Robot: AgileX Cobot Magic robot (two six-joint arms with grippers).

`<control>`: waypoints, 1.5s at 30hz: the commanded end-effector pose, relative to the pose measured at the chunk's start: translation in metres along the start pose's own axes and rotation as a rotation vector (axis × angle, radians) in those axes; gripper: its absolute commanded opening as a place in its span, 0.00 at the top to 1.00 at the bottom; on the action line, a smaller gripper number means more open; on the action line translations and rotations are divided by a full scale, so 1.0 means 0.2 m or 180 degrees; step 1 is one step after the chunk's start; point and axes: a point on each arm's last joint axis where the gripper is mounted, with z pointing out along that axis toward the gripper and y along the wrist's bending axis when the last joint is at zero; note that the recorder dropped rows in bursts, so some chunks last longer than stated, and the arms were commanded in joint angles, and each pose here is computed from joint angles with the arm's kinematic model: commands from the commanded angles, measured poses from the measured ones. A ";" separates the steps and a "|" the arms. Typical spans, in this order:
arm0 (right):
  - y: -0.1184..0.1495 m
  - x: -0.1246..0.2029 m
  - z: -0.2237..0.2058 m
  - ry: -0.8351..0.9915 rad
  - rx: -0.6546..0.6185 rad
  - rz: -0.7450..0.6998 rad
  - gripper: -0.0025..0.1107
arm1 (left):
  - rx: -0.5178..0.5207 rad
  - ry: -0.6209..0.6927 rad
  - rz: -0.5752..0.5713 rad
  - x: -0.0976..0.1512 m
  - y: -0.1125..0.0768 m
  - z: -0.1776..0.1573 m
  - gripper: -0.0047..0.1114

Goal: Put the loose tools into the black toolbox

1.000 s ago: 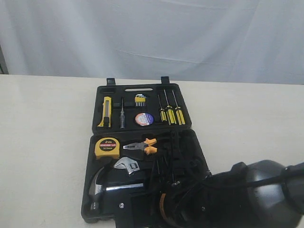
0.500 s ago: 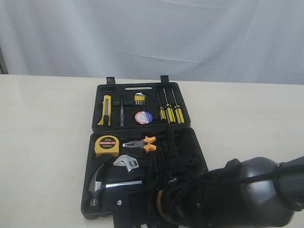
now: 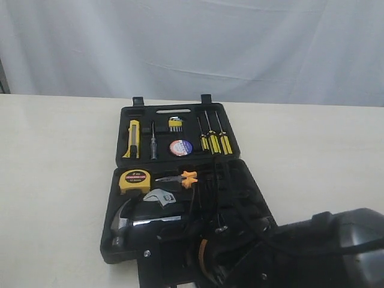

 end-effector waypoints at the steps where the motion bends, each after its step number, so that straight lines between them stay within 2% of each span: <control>1: -0.03 -0.03 -0.14 -0.0004 0.0154 -0.0011 0.98 | 0.0015 -0.0013 -0.0015 0.00 0.00 0.00 0.96; 14: -0.07 -0.02 -0.69 -0.0188 0.0302 -0.0084 0.98 | 0.0015 -0.0013 -0.0015 0.00 0.00 0.00 0.96; 17: -0.14 -0.01 -0.79 -0.0116 0.0297 0.0009 0.98 | 0.0015 -0.0013 -0.0015 0.00 0.00 0.00 0.96; 24: -0.38 -0.01 -0.87 -0.0137 0.0592 -0.0199 0.98 | 0.0015 -0.0013 -0.0015 0.00 0.00 0.00 0.96; 30: -0.66 0.02 -0.69 -0.0115 0.0686 -0.0249 0.98 | 0.0015 -0.0013 -0.0015 0.00 0.00 0.00 0.96; 37: -0.89 0.08 -0.24 0.0072 0.0210 -0.0108 0.98 | 0.0015 -0.0013 -0.0015 0.00 0.00 0.00 0.96; 41: -0.95 0.08 0.03 0.0084 0.0109 -0.0083 0.98 | 0.0015 -0.0013 -0.0015 0.00 0.00 0.00 0.96; 45: -0.93 0.09 0.29 0.0159 -0.0116 -0.0071 0.98 | 0.0015 -0.0013 -0.0015 0.00 0.00 0.00 0.96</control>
